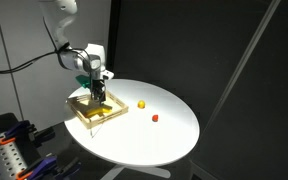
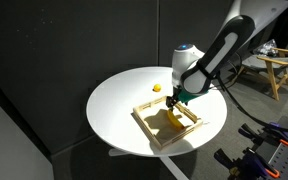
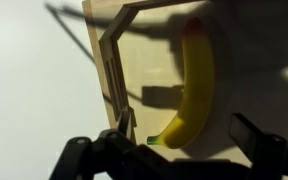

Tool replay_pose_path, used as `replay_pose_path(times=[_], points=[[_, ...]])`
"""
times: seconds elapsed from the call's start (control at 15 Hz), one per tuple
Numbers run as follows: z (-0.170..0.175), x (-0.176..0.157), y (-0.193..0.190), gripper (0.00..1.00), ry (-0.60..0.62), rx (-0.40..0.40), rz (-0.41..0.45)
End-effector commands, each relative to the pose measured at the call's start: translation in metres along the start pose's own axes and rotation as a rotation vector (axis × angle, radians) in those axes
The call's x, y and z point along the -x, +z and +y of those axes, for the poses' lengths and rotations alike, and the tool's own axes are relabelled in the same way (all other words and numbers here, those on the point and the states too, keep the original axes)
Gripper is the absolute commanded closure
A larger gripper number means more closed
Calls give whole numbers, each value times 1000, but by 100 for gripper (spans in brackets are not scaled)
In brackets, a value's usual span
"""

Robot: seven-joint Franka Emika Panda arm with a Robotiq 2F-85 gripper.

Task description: Remove the banana from the box

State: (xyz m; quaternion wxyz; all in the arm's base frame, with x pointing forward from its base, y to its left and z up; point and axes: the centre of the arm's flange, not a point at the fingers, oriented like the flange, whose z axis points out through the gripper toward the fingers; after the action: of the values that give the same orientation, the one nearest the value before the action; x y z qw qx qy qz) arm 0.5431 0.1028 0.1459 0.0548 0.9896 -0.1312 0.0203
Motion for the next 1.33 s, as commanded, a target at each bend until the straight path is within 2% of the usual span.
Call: replay_pose_path(times=[0.0, 1.27], points=[[-8, -12, 9, 0, 32, 18, 24], [-37, -28, 49, 0, 53, -21, -31]])
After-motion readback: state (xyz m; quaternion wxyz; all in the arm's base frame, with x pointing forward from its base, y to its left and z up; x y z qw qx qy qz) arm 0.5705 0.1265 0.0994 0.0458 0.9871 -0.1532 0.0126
